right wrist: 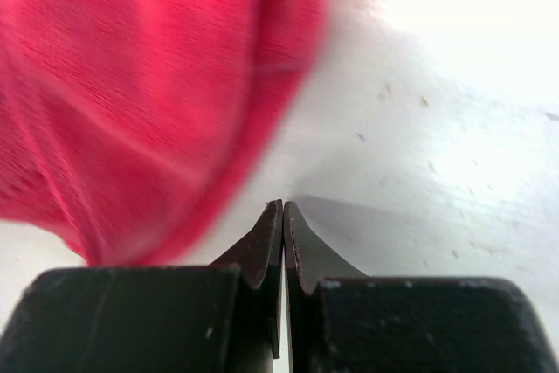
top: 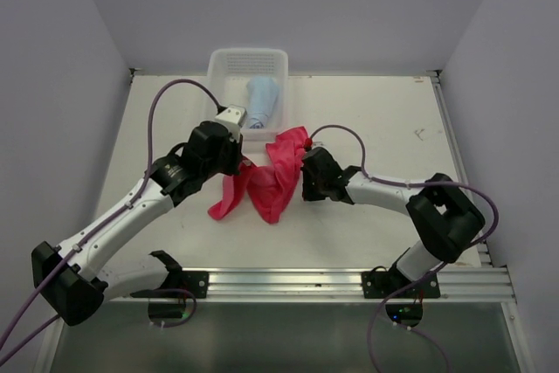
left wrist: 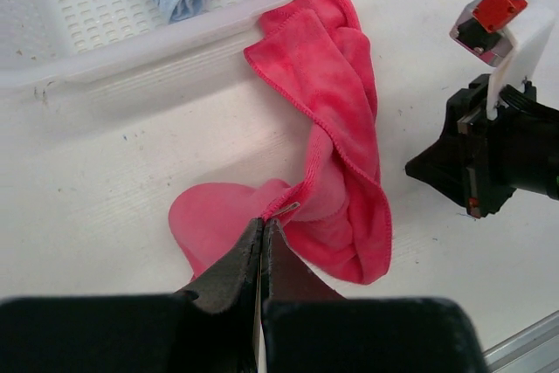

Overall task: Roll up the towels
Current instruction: Flatten the towel

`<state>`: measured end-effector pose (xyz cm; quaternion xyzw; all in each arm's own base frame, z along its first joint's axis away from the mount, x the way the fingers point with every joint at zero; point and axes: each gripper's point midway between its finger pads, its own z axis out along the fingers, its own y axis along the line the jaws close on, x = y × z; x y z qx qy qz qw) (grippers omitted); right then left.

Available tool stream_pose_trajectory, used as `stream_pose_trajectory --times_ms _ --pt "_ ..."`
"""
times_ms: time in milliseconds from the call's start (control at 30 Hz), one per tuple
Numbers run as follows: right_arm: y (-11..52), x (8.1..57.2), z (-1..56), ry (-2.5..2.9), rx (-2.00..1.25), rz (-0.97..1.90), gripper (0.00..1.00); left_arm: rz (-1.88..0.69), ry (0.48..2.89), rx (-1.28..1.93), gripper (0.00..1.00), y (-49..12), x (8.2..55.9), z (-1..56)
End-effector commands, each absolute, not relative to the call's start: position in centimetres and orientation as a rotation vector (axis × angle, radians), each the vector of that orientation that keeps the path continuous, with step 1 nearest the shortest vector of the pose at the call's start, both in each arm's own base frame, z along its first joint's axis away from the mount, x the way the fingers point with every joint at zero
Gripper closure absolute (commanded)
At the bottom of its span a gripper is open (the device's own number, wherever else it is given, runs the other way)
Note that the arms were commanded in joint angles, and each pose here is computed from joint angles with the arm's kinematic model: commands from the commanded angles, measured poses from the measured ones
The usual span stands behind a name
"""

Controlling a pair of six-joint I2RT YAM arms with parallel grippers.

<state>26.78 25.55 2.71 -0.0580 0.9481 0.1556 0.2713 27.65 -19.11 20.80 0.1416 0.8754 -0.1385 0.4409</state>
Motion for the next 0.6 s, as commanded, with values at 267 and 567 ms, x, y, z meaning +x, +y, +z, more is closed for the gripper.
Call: stream_pose_trajectory --times_ms 267,567 --pt "23.6 25.8 7.9 2.433 -0.104 0.469 0.95 -0.414 2.152 0.264 1.0 -18.9 26.6 24.0" --pt "29.9 28.4 13.5 2.323 -0.119 0.743 0.57 -0.552 2.174 0.318 1.0 -20.9 25.4 22.3"
